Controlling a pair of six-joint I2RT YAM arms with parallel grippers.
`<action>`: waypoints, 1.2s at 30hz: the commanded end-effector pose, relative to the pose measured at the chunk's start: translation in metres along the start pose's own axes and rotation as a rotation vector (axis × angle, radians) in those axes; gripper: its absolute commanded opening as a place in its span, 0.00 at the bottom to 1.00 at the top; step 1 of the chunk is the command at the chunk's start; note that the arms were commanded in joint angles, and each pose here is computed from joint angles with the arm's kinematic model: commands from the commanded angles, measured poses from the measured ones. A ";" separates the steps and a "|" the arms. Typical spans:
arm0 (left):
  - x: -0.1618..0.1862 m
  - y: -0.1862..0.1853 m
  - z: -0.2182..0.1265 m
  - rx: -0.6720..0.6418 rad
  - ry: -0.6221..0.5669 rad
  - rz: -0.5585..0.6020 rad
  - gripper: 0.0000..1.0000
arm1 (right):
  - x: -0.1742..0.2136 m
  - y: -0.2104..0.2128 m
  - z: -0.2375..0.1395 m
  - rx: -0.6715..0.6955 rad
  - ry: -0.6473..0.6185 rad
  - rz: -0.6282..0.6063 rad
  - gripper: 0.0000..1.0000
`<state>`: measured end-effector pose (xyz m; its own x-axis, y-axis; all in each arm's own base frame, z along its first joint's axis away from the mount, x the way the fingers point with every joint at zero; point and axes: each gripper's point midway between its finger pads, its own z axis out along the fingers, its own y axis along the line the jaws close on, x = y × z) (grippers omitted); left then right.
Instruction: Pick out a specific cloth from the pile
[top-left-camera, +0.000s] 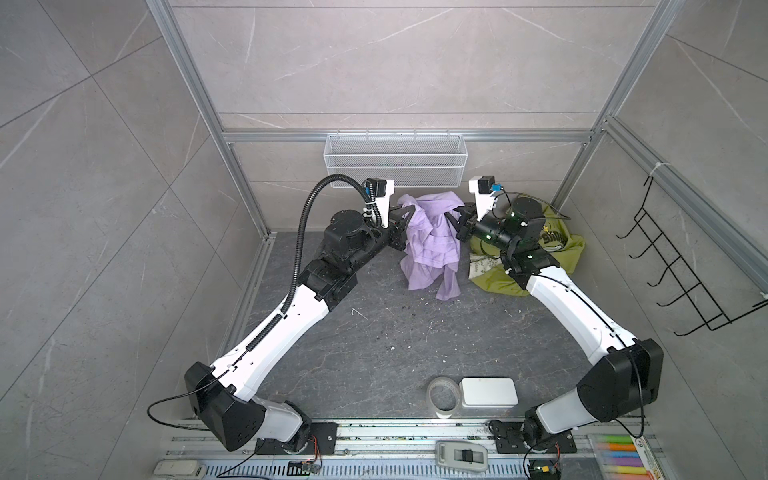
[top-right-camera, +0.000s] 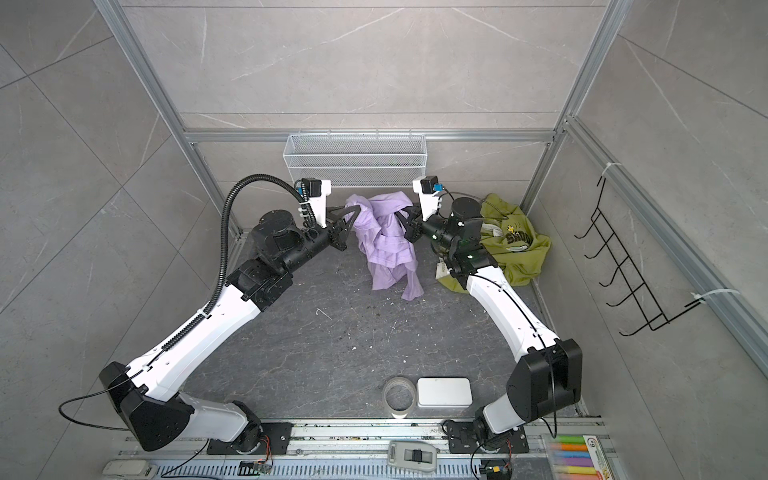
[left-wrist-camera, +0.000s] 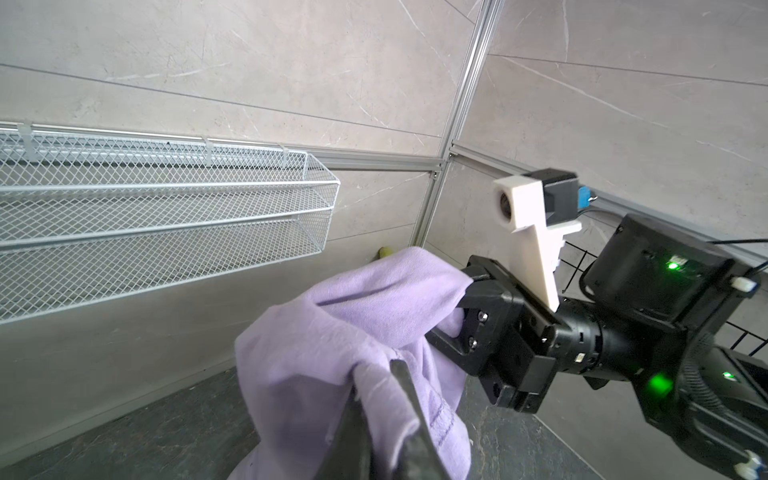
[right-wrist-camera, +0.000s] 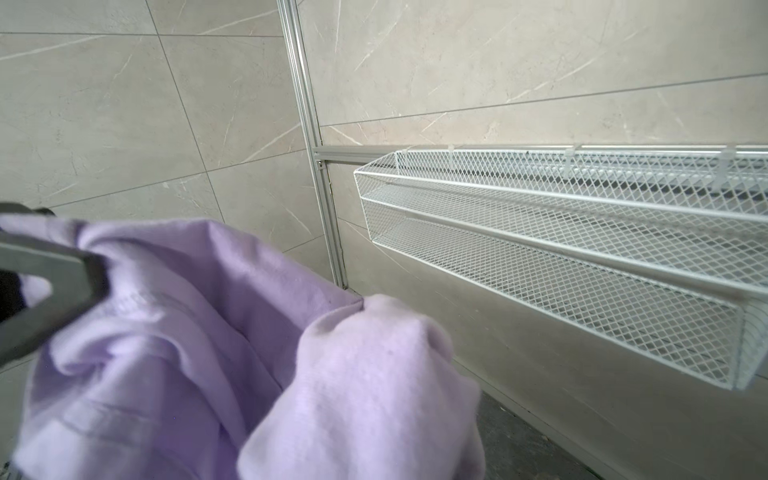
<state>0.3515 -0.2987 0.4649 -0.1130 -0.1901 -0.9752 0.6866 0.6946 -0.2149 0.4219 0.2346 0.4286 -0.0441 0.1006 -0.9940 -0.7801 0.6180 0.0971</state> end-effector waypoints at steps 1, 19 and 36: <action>-0.020 0.003 -0.013 -0.025 -0.060 0.045 0.00 | -0.047 0.019 -0.013 0.008 -0.080 -0.033 0.00; -0.026 0.008 -0.038 -0.066 -0.072 0.073 0.00 | -0.081 0.107 -0.011 -0.104 -0.104 -0.084 0.00; -0.027 0.011 -0.088 -0.123 -0.065 0.109 0.00 | -0.075 0.177 0.026 -0.213 -0.078 -0.121 0.00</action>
<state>0.3075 -0.2350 0.4755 -0.0358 -0.1548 -0.9873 0.6074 0.7811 -0.1445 0.3101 0.3536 0.4949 0.0255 0.0699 -0.9972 -0.8910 0.4539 0.0091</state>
